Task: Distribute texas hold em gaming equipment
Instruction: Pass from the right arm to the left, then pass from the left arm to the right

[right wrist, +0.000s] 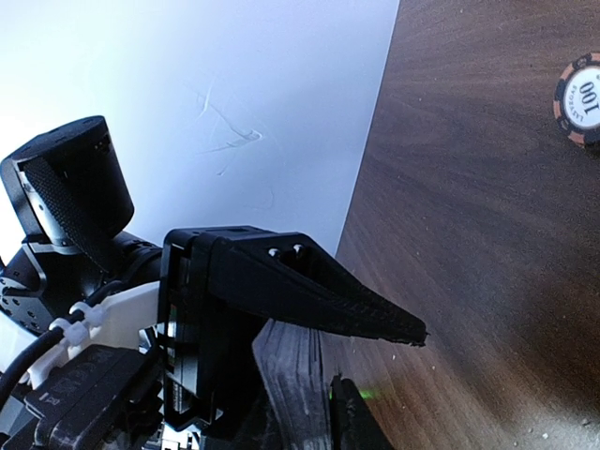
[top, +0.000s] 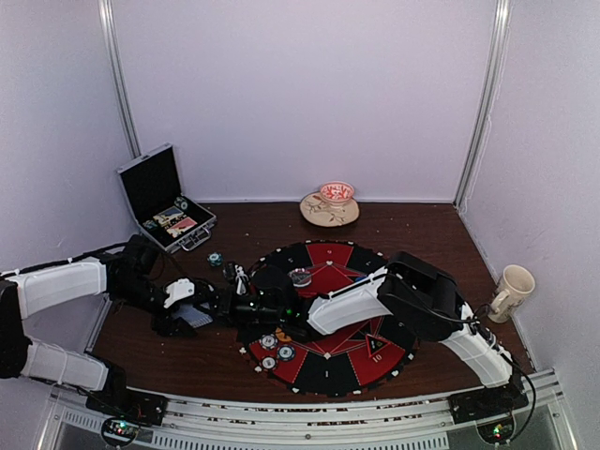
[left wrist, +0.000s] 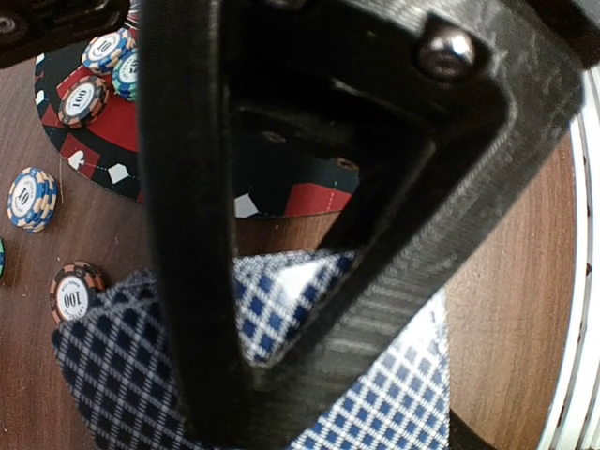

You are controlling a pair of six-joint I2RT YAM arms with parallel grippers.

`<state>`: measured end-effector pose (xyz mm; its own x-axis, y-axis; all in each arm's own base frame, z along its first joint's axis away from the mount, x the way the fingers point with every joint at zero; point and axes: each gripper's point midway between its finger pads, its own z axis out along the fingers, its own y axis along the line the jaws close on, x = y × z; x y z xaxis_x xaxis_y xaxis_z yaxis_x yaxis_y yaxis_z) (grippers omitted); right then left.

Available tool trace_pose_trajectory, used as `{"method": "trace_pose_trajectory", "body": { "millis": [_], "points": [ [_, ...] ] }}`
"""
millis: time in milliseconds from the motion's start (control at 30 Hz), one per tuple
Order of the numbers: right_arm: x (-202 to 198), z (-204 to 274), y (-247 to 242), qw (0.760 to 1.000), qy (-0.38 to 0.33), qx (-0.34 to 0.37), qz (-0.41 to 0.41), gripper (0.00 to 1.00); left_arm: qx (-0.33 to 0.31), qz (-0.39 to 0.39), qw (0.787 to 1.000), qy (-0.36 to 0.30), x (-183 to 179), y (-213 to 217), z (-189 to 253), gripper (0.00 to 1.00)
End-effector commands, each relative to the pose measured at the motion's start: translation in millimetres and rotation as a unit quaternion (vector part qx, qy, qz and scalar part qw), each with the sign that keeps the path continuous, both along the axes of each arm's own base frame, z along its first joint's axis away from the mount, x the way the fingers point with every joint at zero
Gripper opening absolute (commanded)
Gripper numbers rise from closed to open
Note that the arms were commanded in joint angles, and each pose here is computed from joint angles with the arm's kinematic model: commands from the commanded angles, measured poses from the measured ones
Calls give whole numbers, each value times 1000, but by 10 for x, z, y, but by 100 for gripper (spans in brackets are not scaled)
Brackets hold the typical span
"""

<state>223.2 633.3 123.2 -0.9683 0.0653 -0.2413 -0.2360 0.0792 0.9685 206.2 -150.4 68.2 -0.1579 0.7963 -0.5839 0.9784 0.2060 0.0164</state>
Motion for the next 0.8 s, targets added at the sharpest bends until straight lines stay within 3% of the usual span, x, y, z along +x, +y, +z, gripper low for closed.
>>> {"method": "trace_pose_trajectory", "body": {
  "millis": [0, 233, 367, 433, 567, 767],
  "points": [
    [-151, 275, 48, 999, -10, 32, 28, 22, -6, -4, 1000, -30, 112, -43, 99, 55],
    [-209, 262, 86, 999, -13, 27, 42, 25, -8, -4, 999, -31, 115, -50, 111, 55],
    [-219, 216, 93, 999, -11, 20, 46, 6, -9, -4, 999, -33, 128, -54, 126, 57],
    [-218, 205, 81, 999, -8, 20, 44, 0, -12, -7, 999, -37, 130, -64, 151, 71],
    [-178, 251, 9, 999, 1, 28, 23, 0, -34, -22, 998, -57, 133, -124, 277, 97],
    [-154, 328, -136, 999, 13, 38, -3, 0, -78, -56, 991, -98, 149, -256, 522, 98]
  ]
}}
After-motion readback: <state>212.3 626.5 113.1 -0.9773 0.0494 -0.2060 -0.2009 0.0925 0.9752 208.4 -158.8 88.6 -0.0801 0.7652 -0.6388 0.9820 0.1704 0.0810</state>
